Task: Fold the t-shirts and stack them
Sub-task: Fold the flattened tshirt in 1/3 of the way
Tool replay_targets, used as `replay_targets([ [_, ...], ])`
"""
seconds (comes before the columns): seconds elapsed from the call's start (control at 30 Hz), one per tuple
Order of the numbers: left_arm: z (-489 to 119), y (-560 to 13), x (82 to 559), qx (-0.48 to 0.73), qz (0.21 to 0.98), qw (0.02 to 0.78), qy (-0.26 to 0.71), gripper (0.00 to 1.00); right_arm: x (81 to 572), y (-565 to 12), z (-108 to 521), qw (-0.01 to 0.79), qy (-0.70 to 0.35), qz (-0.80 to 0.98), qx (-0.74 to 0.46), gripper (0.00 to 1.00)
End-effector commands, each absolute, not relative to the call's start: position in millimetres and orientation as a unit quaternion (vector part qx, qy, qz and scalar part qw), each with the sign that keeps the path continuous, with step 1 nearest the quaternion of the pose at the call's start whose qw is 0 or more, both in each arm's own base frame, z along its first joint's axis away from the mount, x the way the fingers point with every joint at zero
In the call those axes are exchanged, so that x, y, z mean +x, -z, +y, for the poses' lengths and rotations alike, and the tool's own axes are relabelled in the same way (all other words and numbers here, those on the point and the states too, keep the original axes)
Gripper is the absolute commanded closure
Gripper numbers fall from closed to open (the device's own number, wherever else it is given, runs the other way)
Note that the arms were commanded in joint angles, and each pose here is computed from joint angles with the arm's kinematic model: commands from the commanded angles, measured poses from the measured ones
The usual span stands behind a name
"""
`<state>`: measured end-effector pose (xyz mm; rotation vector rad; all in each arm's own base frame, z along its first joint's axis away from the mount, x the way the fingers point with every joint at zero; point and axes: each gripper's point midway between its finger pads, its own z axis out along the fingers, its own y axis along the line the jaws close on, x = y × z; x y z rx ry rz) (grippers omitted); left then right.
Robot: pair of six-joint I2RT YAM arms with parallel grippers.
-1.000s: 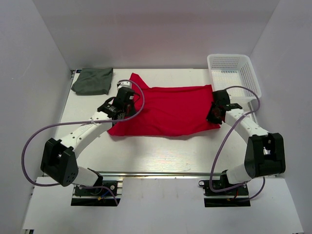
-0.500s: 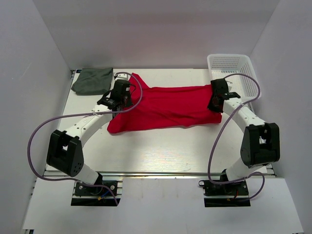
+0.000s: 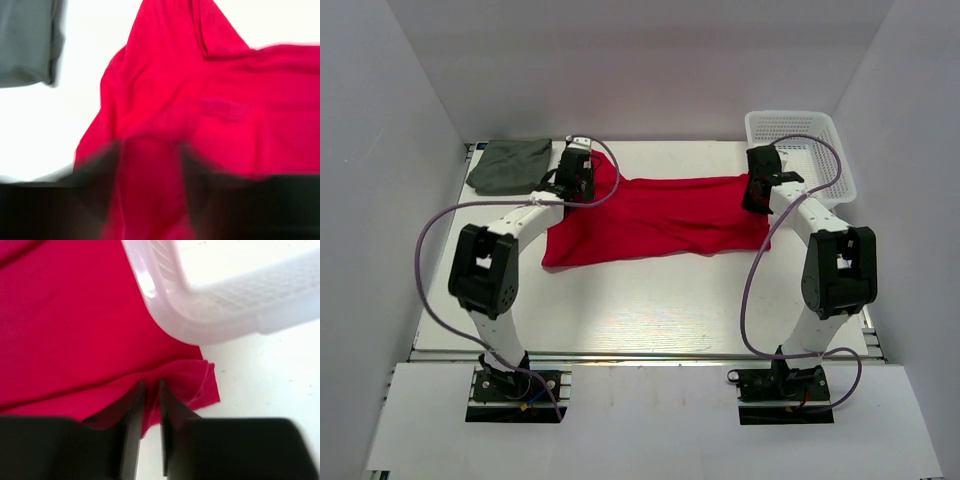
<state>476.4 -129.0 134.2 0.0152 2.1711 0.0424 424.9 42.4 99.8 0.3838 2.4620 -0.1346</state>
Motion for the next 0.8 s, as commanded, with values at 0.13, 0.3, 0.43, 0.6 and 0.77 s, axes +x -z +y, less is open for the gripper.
replay_targets([
  [0.13, -141, -166, 536, 0.072, 0.853, 0.518, 0.010, 0.16, 462, -133, 64, 0.373, -0.005, 0.925, 0.073, 0.59],
  [0.3, -147, -196, 539, 0.073, 0.845, 0.529, 0.035, 0.00, 456, -142, 87, 0.375, -0.057, 0.925, 0.030, 0.53],
  [0.43, -159, -199, 502, 0.084, 0.849, 0.513, 0.097, 0.00, 437, -140, 100, 0.379, -0.099, 0.920, 0.007, 0.39],
  [0.6, -201, -170, 444, 0.110, 0.863, 0.442, 0.219, 0.00, 405, -113, 110, 0.347, -0.126, 0.929, 0.002, 0.28],
  [0.77, -221, -126, 418, 0.106, 0.873, 0.378, 0.288, 0.00, 395, -81, 93, 0.310, -0.079, 0.947, 0.039, 0.28],
])
